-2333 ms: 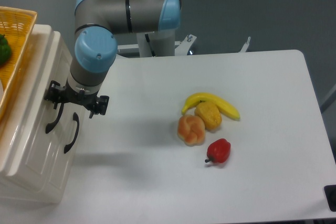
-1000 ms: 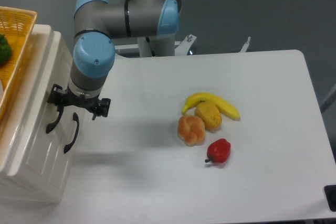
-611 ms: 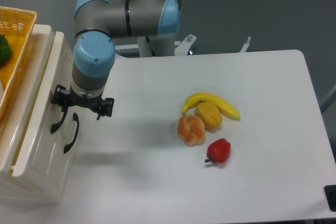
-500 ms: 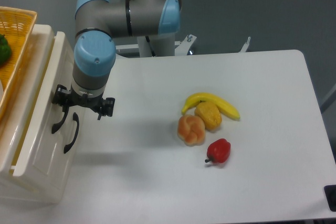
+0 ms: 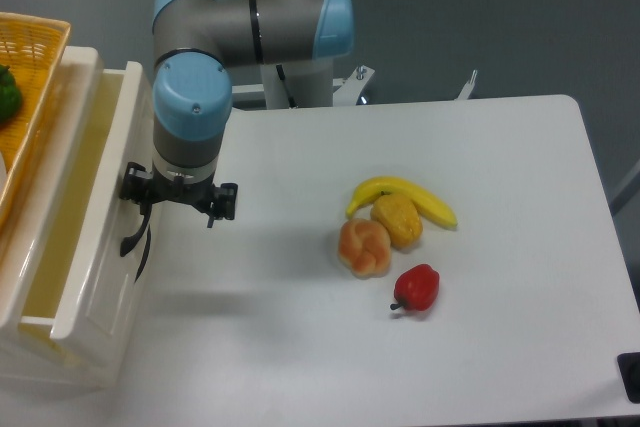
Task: Slide open the top white drawer
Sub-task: 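Pull the upper drawer outward by its handle, away from the cabinet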
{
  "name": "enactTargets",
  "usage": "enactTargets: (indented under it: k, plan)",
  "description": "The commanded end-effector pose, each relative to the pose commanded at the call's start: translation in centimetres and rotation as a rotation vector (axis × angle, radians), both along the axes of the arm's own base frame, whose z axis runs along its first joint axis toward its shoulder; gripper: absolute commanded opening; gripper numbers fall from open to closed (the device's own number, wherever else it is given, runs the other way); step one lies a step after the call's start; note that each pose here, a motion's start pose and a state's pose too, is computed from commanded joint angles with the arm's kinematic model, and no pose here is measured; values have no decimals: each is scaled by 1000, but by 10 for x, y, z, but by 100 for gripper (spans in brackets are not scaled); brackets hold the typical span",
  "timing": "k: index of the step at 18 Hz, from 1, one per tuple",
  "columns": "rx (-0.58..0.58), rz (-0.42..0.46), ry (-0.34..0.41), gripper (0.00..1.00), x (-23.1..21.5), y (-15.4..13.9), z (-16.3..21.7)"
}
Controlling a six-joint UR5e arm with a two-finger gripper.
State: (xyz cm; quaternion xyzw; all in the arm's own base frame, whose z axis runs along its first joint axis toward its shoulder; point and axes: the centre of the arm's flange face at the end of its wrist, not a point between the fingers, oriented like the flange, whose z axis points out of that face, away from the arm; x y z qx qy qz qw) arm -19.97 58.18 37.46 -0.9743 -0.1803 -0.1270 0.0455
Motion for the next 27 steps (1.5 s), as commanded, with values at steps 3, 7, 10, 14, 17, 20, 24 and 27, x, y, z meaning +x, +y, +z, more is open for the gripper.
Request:
enactTargets:
  k: [3,7,10,14,17,20,24,27]
  plan:
    - [-2,10,21,100,-9,-1,5]
    - [-19,19,46,100,-17,-4,4]
    - [-31,19,62,100,-20,-5,2]
    - [-27,35,66,100,-30,-7,4]
    - [-31,36,72,100,-32,-8,4]
    - [-29,41,77,100,-35,-8,6]
    - [-25,53,82,100,-46,-11,10]
    - [-18,1,91,100,-51,-15,10]
